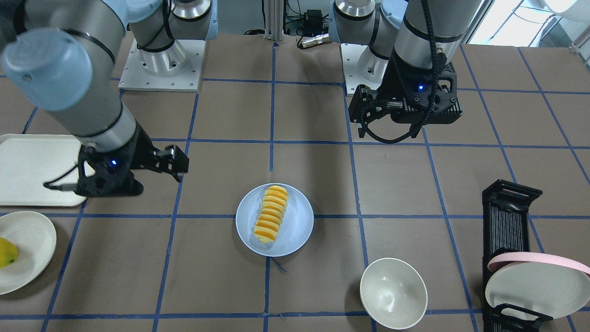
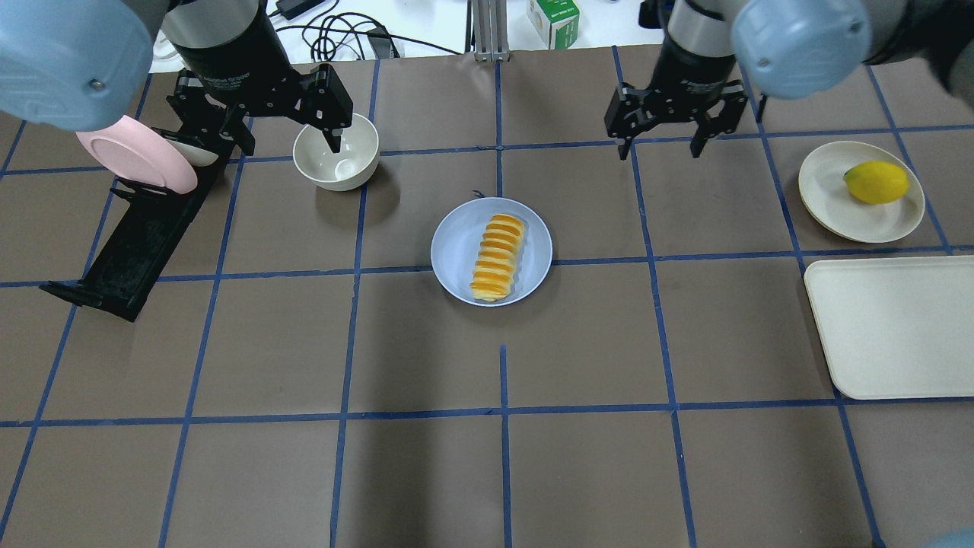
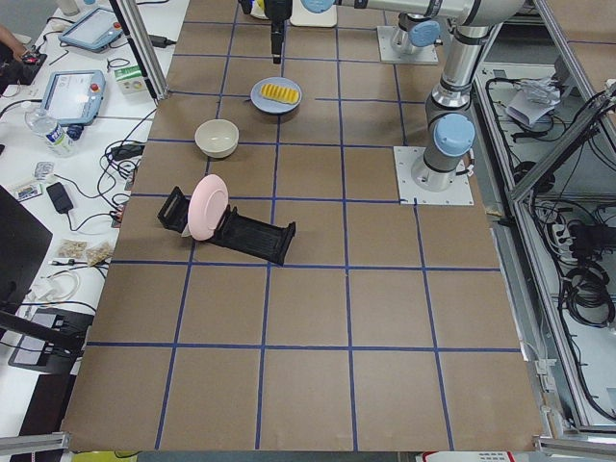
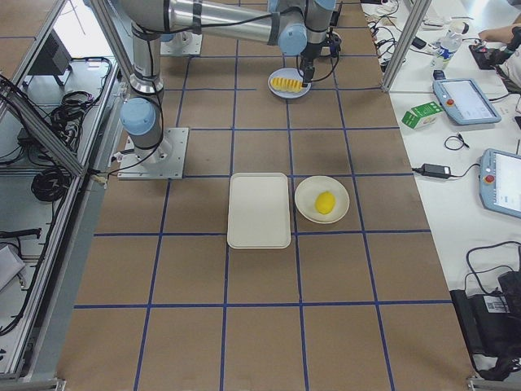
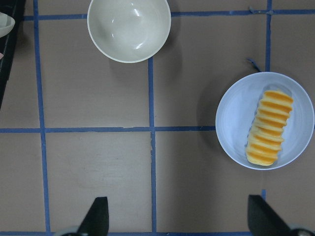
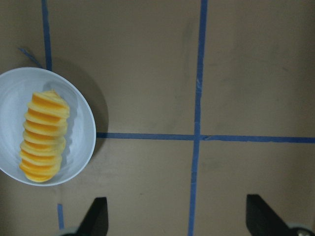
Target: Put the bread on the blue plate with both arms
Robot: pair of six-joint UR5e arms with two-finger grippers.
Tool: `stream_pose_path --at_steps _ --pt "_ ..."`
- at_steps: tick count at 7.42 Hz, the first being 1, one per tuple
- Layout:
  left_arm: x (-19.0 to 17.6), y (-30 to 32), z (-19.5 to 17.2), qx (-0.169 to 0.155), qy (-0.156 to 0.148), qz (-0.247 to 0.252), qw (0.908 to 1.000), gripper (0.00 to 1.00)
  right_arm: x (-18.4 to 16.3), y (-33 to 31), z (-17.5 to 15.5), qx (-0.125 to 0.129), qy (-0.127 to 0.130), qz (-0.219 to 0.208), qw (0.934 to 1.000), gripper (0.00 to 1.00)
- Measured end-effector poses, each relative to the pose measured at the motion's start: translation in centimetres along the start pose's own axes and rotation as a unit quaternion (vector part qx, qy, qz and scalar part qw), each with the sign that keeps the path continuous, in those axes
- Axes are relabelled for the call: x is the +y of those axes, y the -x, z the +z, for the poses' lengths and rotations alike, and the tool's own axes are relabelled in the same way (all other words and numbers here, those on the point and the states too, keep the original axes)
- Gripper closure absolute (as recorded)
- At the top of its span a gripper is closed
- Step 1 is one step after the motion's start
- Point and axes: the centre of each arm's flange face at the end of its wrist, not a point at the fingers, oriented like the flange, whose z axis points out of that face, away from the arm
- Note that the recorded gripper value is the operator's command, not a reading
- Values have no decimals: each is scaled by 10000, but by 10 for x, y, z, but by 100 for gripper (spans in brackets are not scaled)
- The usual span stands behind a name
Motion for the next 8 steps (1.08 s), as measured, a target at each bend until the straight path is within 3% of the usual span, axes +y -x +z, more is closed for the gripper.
stream_pose_path --at_steps 1,3,5,8 --pt "6 2 4 2 46 -17 10000 0 41 -7 -32 105 84 -38 9999 0" --pt "14 12 10 20 99 -107 9999 0 78 -9 -45 142 39 -113 9998 0" --pt "14 18 11 31 90 -163 9998 0 68 -10 -46 159 -303 -172 9993 0" --pt "14 18 10 33 63 -168 9998 0 60 -8 -52 153 -430 -211 9987 0"
